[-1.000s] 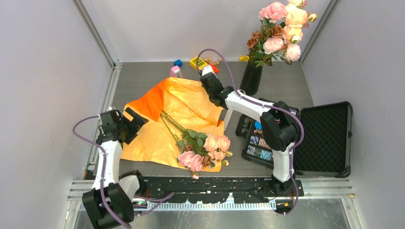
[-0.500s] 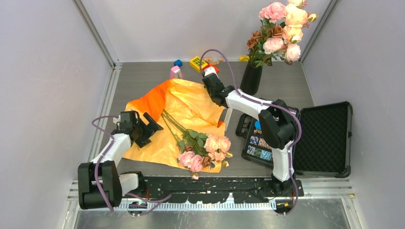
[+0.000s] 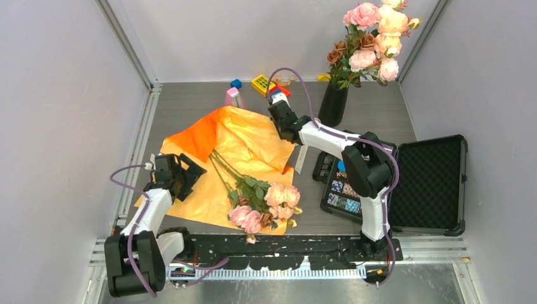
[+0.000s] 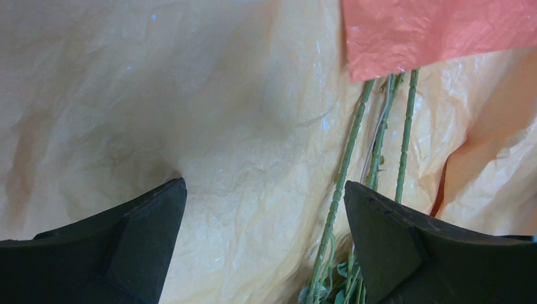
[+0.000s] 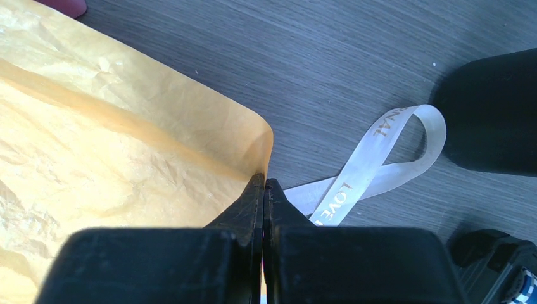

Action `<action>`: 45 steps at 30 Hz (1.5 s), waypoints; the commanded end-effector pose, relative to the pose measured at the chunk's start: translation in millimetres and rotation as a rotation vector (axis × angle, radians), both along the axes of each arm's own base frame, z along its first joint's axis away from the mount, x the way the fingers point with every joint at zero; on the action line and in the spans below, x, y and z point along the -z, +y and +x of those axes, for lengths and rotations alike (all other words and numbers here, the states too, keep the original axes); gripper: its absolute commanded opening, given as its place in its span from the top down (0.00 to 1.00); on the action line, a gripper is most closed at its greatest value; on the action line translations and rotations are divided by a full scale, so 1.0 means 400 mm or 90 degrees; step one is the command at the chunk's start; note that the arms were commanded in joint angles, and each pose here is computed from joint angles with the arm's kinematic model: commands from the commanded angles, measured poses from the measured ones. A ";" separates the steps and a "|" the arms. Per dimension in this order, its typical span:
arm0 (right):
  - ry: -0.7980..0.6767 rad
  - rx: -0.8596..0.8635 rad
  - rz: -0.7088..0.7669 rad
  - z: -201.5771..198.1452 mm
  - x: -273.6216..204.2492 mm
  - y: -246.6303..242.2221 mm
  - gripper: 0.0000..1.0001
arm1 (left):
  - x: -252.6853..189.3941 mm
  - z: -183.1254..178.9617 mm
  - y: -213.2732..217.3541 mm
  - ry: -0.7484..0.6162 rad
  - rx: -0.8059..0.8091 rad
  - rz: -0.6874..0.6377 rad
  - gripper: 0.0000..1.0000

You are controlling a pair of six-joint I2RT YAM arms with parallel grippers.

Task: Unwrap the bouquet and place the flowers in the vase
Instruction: Unfold the wrapping paper at the center of the board.

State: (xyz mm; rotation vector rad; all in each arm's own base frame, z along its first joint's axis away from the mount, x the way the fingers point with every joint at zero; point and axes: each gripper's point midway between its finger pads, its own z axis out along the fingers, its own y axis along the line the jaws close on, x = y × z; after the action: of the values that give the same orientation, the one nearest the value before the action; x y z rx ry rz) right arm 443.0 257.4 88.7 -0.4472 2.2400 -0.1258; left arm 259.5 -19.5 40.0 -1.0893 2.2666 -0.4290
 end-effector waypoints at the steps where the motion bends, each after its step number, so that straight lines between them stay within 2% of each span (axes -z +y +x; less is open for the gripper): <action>1: -0.018 0.004 0.024 -0.015 -0.036 0.025 1.00 | 0.054 -0.105 0.062 0.085 -0.085 0.029 0.00; 9: -0.027 -0.021 0.010 -0.048 -0.036 0.078 1.00 | 0.072 -0.159 0.074 0.094 -0.124 -0.016 0.00; 22: 0.004 0.007 -0.071 0.069 0.045 0.023 1.00 | 0.089 -0.159 0.065 0.100 -0.122 -0.050 0.00; 39: 0.024 0.009 -0.105 0.193 0.124 0.007 1.00 | 0.083 -0.161 0.064 0.092 -0.120 -0.051 0.00; 45: 0.012 0.004 -0.108 0.229 0.116 0.021 1.00 | 0.048 -0.135 0.055 0.057 -0.099 -0.061 0.00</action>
State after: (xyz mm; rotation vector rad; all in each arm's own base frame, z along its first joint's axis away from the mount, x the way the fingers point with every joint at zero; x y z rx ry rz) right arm 517.6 265.5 30.9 -0.5440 2.2932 -0.3052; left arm 228.0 13.5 37.6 -1.3195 2.1361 -0.4296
